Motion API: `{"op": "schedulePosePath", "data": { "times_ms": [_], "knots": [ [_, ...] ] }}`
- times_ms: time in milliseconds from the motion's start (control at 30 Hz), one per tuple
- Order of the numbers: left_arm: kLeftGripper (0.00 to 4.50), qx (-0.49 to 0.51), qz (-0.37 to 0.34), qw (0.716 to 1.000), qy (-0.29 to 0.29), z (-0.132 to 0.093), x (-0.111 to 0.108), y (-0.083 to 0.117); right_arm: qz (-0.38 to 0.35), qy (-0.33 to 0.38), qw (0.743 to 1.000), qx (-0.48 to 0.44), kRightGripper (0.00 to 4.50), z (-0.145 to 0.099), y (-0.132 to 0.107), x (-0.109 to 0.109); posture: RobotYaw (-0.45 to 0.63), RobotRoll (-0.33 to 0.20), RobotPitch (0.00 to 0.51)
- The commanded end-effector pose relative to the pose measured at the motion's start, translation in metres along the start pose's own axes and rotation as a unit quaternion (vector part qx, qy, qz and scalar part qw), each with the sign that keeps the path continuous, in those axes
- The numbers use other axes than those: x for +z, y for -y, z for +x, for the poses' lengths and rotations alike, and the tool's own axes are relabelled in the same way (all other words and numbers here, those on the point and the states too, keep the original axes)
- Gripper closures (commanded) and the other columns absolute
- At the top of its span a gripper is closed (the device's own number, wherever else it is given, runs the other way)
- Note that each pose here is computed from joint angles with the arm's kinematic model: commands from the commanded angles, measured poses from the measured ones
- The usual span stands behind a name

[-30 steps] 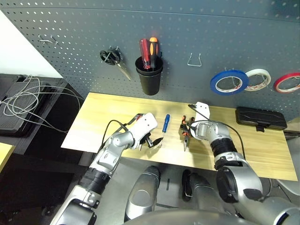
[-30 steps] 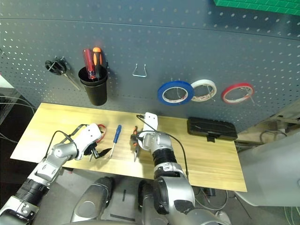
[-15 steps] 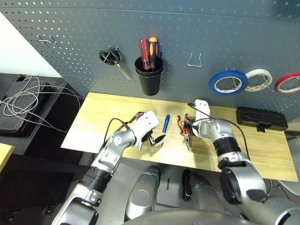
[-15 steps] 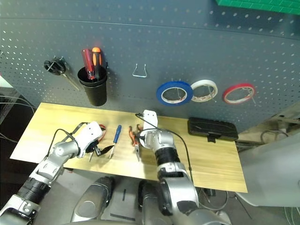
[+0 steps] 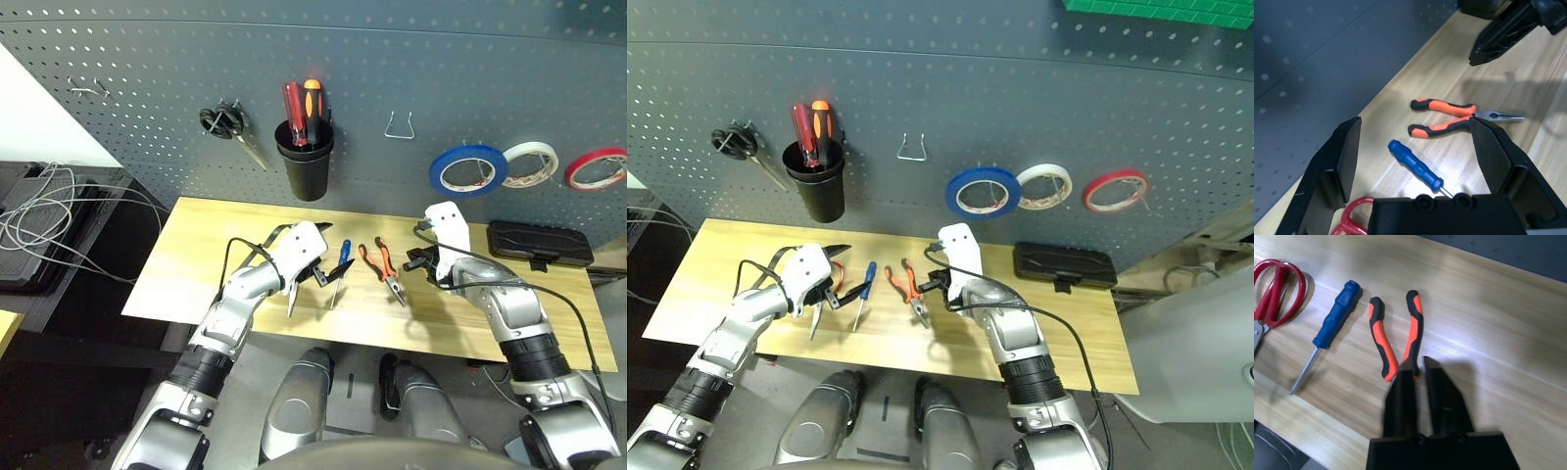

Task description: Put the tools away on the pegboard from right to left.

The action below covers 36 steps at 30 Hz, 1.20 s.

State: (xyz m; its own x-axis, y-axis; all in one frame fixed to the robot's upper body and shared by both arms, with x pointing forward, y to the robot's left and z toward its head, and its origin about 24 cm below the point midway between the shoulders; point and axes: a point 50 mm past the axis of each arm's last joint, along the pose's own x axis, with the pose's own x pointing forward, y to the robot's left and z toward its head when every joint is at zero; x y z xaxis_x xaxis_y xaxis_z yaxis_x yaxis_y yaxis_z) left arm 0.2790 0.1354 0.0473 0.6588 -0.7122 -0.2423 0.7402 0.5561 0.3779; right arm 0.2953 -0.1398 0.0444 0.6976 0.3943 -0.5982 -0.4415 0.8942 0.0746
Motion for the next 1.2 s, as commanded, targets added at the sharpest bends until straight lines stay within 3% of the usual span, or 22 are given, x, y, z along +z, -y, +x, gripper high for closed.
{"op": "schedulePosePath", "data": {
  "times_ms": [33, 300, 1067, 1200],
  "knots": [
    [0.0, -0.007, -0.004, 1.0, -0.017, 0.0, -0.007, 0.001, -0.003, -0.028, 1.0, -0.002, 2.83, 0.01, -0.001, -0.001, 0.21, 0.0, 0.191],
    [0.0, -0.005, -0.009, 0.999, -0.032, -0.002, -0.013, 0.001, -0.067, -0.049, 0.996, -0.028, 0.01, 0.034, -0.001, 0.011, 0.23, 0.0, 0.189],
    [0.0, -0.001, -0.025, 0.998, -0.052, -0.005, -0.019, 0.006, -0.038, -0.134, 0.99, -0.029, 0.01, 0.066, -0.012, -0.019, 0.25, 0.0, 0.214],
    [0.0, -0.001, -0.026, 0.998, -0.051, -0.004, -0.019, 0.006, -0.035, -0.136, 0.99, -0.033, 0.97, 0.068, -0.011, -0.02, 0.24, 0.0, 0.215]
  ]
}}
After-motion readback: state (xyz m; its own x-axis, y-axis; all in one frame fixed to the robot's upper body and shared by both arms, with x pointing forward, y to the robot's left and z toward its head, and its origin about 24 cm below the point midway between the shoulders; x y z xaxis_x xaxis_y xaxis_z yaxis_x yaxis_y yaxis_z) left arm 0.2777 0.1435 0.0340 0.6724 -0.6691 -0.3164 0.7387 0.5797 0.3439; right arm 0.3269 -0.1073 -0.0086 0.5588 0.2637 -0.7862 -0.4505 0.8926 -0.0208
